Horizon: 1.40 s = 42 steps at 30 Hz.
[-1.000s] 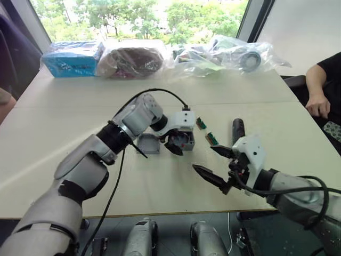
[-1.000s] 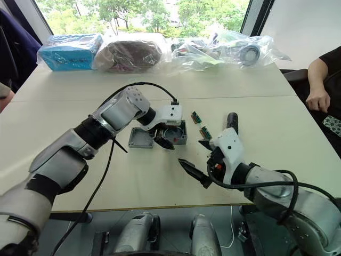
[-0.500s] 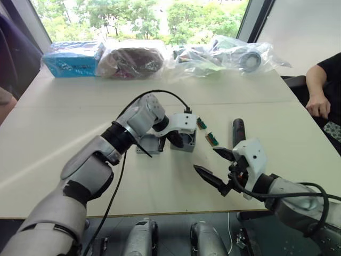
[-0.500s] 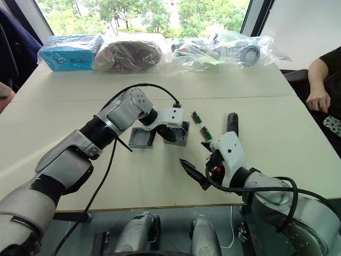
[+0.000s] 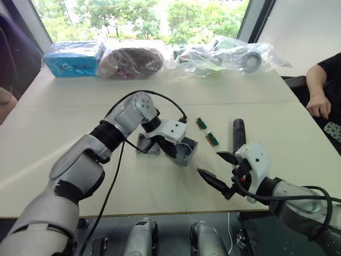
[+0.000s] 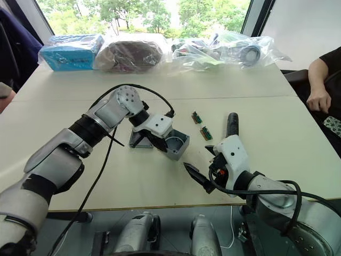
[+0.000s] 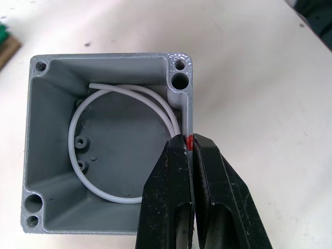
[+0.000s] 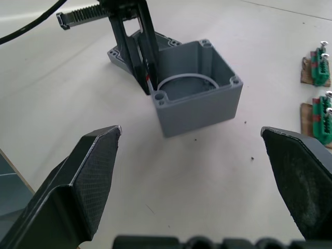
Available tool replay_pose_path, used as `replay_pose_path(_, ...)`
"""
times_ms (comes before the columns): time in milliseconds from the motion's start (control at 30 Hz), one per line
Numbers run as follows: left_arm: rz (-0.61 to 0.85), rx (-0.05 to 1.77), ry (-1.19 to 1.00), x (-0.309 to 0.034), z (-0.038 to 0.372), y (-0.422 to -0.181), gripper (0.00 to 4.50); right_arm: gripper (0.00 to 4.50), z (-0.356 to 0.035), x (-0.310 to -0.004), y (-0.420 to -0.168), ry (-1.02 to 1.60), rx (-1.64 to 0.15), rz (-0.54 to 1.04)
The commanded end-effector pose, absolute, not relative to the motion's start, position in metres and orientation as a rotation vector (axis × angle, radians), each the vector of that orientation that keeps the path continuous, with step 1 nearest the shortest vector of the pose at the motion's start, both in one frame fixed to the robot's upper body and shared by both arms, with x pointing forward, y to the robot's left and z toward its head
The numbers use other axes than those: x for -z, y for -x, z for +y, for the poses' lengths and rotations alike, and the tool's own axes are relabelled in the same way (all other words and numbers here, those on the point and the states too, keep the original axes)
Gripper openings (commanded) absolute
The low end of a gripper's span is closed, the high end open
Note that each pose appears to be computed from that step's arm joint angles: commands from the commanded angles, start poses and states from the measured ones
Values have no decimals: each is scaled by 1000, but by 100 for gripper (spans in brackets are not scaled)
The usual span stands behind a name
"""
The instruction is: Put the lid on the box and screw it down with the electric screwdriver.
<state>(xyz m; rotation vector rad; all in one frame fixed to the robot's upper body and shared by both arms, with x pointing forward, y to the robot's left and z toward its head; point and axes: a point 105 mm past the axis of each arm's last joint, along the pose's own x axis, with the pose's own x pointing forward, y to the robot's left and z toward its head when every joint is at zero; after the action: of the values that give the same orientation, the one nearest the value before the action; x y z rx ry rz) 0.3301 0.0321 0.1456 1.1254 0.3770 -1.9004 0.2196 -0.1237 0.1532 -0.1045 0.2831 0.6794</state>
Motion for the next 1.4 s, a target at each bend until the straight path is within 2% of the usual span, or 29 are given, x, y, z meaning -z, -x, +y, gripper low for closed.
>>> replay_pose_path(33, 333, 1922, -1149, -146, 28, -329, 59, 450, -119, -163, -215, 110, -693, 228)
replay_pose_path(67, 327, 1925, -1143, -146, 27, -328, 82, 450, -119, -163, -215, 110, -694, 228)
replay_pose_path(233, 325, 1925, -1126, -148, 29, -327, 278, 450, -119, -165, -214, 116, -706, 226)
replay_pose_path(267, 316, 1900, -1105, -157, 32, -329, 324, 450, -119, -167, -213, 120, -722, 222)
replay_pose_path(400, 306, 1743, -917, -209, 50, -337, 324, 450, -113, -190, -209, 115, -832, 170)
replay_pose_path(500, 346, 1598, -799, -227, 68, -342, 324, 450, -109, -201, -208, 127, -908, 156)
replay_pose_path(633, 593, 1015, -562, -214, 120, -377, 324, 450, -95, -204, -212, 230, -1063, 167)
replay_pose_path(767, 724, 754, -388, -187, 143, -366, 324, 450, -88, -198, -228, 336, -1107, 163)
replay_pose_path(1067, 806, 535, -234, -153, 154, -346, 324, 450, -87, -188, -242, 422, -1164, 174)
replay_pose_path(1400, 866, 436, -207, -136, 157, -355, 324, 450, -84, -182, -238, 376, -1128, 161)
